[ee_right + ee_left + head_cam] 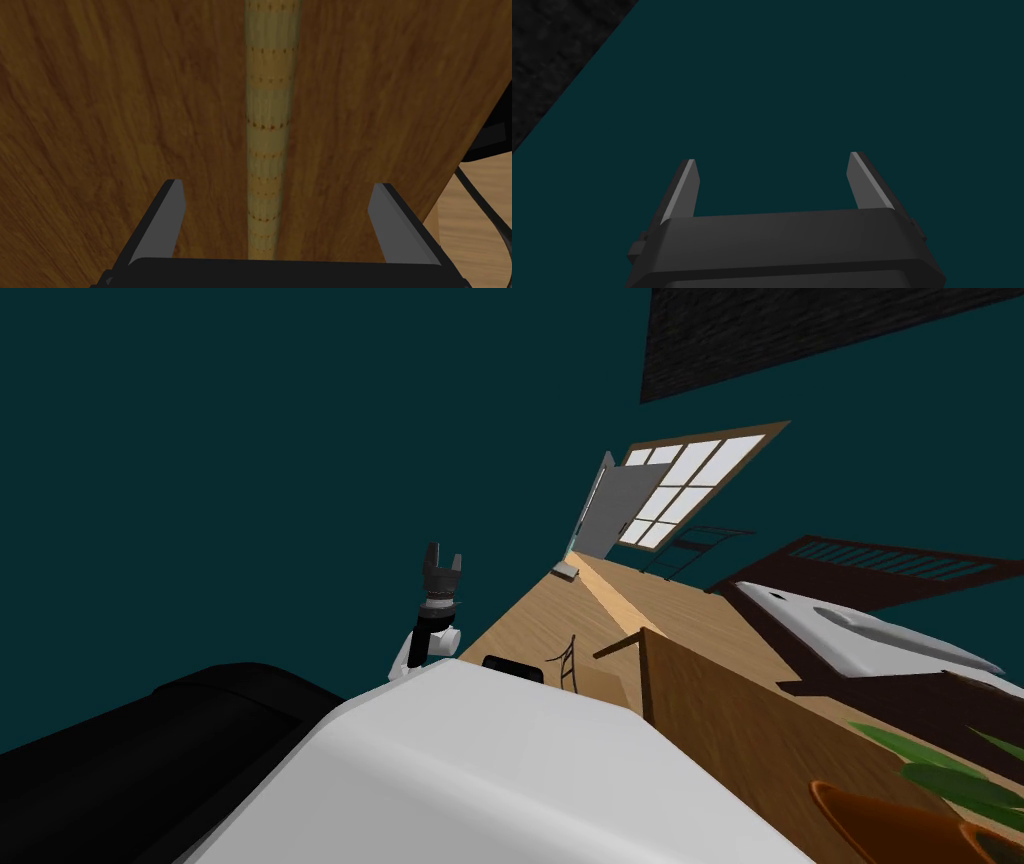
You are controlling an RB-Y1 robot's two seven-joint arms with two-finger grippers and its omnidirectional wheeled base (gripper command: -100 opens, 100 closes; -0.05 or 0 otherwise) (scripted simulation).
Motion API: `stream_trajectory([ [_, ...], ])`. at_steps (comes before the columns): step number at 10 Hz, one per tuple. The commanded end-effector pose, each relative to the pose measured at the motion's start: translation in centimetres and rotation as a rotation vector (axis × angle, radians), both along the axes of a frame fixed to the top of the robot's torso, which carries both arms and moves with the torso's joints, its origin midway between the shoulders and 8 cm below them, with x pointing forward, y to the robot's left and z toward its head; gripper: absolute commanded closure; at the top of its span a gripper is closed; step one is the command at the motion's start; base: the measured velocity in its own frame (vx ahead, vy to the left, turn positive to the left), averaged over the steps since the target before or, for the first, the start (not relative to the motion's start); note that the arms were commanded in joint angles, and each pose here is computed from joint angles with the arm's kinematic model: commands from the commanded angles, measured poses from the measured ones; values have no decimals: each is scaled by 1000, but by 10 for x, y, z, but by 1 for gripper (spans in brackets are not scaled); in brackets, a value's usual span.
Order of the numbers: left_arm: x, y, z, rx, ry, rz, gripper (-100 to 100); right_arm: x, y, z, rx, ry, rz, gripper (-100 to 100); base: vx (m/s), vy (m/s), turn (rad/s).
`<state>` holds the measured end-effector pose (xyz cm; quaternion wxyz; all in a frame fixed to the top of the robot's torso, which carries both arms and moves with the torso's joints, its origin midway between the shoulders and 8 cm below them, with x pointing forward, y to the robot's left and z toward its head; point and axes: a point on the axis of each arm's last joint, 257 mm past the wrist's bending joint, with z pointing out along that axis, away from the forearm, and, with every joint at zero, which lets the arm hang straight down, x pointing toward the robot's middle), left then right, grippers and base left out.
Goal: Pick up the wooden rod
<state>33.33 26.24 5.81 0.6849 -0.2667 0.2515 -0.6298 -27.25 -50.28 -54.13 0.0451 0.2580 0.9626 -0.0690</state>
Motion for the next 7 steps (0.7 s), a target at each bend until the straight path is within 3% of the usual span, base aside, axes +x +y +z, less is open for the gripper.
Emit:
stream_trajectory([
  [1, 0, 0, 0, 0, 0, 0, 0, -9, 5, -2, -2, 7, -13, -100, -15, -1, 63],
  [5, 0, 0, 0, 0, 0, 0, 0, -27, 28, -6, 5, 8, -58, -100, -12, -1, 83],
  [7, 0, 0, 0, 0, 0, 0, 0, -29, 27, -6, 3, 12, -59, -100, -15, 0, 51],
])
